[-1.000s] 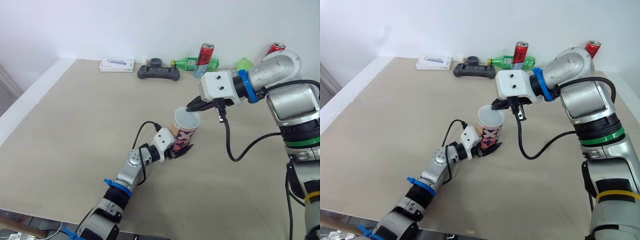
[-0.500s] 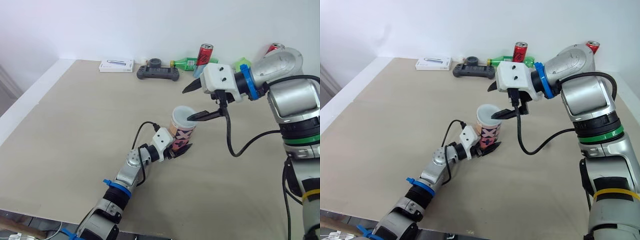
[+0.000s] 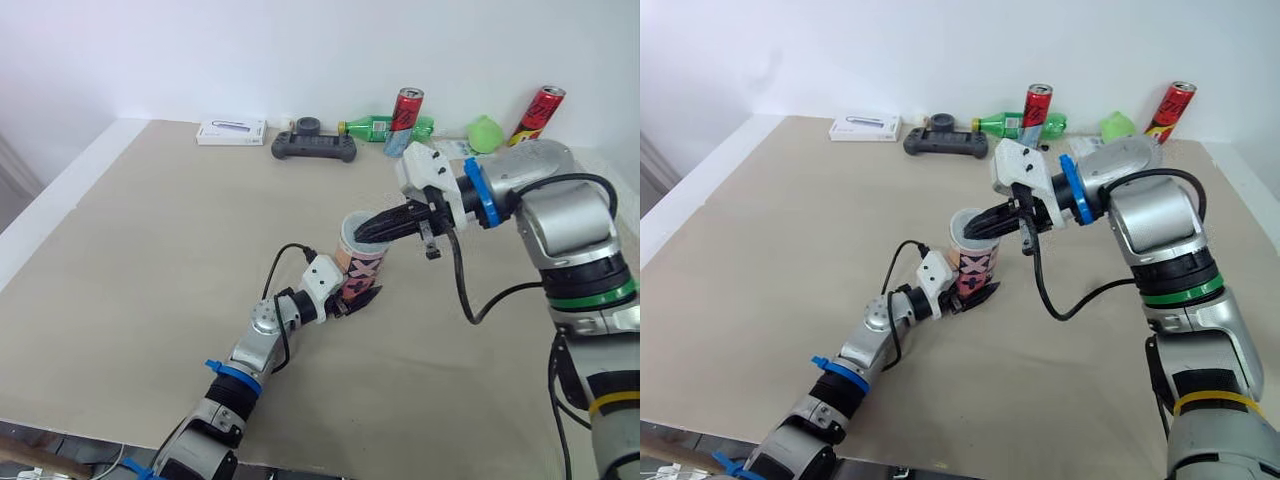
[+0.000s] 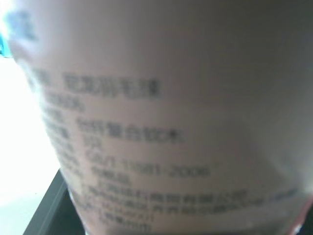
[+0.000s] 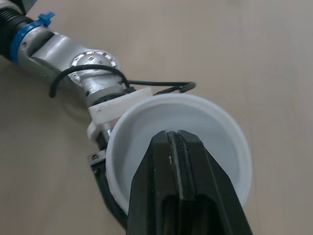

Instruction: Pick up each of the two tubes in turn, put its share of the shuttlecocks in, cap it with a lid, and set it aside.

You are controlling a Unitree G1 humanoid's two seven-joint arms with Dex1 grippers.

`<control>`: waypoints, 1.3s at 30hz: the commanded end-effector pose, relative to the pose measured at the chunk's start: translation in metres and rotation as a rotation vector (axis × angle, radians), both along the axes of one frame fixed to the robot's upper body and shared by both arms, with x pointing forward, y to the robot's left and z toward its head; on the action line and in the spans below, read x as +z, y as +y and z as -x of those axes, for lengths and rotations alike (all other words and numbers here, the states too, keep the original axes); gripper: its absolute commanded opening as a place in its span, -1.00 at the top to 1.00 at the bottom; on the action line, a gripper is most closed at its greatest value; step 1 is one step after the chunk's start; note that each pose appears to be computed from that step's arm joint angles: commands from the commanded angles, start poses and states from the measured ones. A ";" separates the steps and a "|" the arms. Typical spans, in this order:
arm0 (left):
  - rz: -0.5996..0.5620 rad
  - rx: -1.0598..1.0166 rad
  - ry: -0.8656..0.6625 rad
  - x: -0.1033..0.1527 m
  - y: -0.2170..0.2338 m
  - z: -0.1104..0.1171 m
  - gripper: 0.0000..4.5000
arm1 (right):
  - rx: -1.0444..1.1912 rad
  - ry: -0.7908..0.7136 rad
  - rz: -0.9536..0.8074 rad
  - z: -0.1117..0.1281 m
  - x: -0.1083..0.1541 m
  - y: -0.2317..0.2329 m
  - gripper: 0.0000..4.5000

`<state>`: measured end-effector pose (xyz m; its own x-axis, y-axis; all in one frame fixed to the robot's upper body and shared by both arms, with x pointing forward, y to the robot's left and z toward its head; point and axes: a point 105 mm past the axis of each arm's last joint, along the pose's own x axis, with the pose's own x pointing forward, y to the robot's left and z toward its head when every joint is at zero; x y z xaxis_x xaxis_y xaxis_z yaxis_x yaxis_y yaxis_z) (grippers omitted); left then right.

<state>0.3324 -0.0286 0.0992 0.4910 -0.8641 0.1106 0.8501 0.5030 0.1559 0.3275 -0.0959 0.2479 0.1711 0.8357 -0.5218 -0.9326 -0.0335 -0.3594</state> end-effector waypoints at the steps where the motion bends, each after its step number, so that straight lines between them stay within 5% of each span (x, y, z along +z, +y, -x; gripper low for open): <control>1: -0.002 -0.010 0.002 -0.002 -0.003 0.004 -0.35 | -0.059 -0.009 0.072 -0.013 -0.016 -0.004 0.98; 13: -0.001 -0.004 0.004 -0.001 -0.001 0.004 -0.35 | -0.052 0.080 0.291 -0.004 -0.066 -0.017 0.98; 22: -0.014 -0.003 0.000 -0.002 0.006 0.004 -0.35 | -0.166 -0.007 -0.287 0.009 0.023 -0.022 0.98; 27: -0.008 0.014 -0.011 0.003 0.016 0.000 -0.35 | -0.365 0.014 -0.453 0.043 0.006 -0.057 0.98; 29: -0.023 -0.006 -0.012 0.002 0.020 0.000 -0.35 | -0.451 0.055 -0.528 0.053 -0.002 -0.066 0.66; 33: -0.044 -0.036 -0.008 0.007 0.036 -0.003 -1.00 | -0.595 0.031 -0.570 0.068 -0.033 -0.068 -0.04; 37: -0.085 -0.086 0.009 0.007 0.049 -0.001 -1.00 | -0.667 0.052 -0.582 0.076 -0.075 -0.049 -0.85; 39: -0.104 -0.109 0.014 0.007 0.056 0.002 -1.00 | -0.693 0.044 -0.581 0.075 -0.091 -0.041 -0.97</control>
<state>0.3337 0.0273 0.0906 0.4258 -0.9044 -0.0271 0.8945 0.4162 0.1635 0.2512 -0.1433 0.1481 0.7068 0.6978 -0.1163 -0.7045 0.7092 -0.0267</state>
